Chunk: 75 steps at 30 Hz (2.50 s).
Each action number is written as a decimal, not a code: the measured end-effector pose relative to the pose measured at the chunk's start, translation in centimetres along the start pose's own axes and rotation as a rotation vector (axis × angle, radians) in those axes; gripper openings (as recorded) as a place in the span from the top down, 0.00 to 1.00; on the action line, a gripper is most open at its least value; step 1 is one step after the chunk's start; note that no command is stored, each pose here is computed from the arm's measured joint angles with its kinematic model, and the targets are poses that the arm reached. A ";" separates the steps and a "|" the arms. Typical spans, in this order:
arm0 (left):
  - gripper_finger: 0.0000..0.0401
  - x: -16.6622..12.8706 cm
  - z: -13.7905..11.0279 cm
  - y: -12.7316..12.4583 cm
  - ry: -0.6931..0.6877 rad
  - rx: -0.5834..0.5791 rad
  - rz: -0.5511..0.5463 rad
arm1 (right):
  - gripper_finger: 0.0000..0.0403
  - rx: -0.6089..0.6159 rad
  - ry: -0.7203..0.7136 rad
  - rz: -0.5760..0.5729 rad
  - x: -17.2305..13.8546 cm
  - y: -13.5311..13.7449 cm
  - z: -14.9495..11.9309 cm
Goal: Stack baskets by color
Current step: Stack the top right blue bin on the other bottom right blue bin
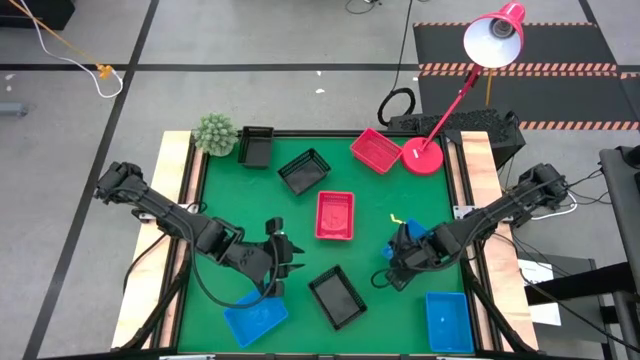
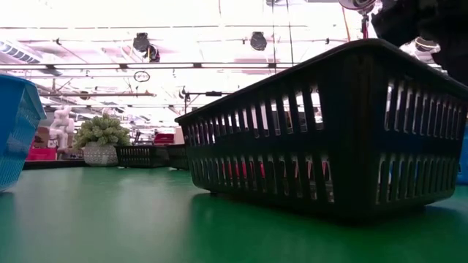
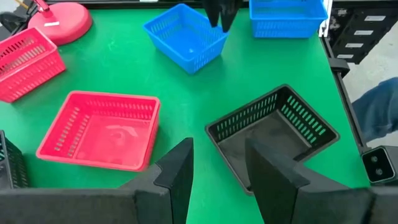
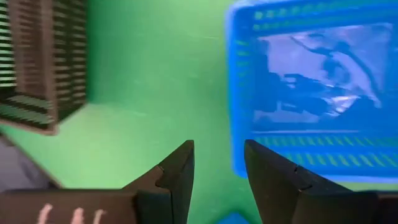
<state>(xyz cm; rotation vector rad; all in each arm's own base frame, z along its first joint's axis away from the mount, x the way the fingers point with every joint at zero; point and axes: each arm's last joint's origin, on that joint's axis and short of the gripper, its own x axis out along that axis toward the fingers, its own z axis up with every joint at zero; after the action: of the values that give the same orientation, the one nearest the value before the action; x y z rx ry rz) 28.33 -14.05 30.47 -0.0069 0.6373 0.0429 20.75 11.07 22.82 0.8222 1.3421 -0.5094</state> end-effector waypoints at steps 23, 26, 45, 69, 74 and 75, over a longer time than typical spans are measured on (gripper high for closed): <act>0.63 0.4 0.4 0.9 -0.015 -0.022 0.029 | 0.66 -0.050 -0.047 -0.151 4.1 1.0 1.0; 0.63 0.3 0.3 0.6 -0.016 -0.025 0.022 | 0.66 -0.034 -0.047 -0.155 4.3 1.1 1.0; 0.63 -1.4 -0.9 -2.9 -0.018 0.004 -0.074 | 0.98 -0.037 0.028 -0.128 3.6 1.7 0.5; 0.63 -2.4 -1.6 -4.2 -0.055 0.013 -0.013 | 1.00 -0.339 -0.081 -0.074 -6.7 6.0 -7.4; 0.63 -1.7 -1.1 -3.0 -0.055 0.004 0.027 | 1.00 -0.417 -0.070 -0.055 -7.3 6.0 -8.9; 0.63 -1.5 -0.9 -2.7 -0.055 0.000 0.037 | 1.00 -0.433 -0.067 -0.047 -7.6 6.1 -9.3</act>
<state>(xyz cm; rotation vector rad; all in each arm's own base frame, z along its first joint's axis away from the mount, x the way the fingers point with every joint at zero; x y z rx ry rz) 26.68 -16.81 30.58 0.0057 0.5820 0.0784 17.91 21.00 31.41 0.4149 1.3469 -0.2641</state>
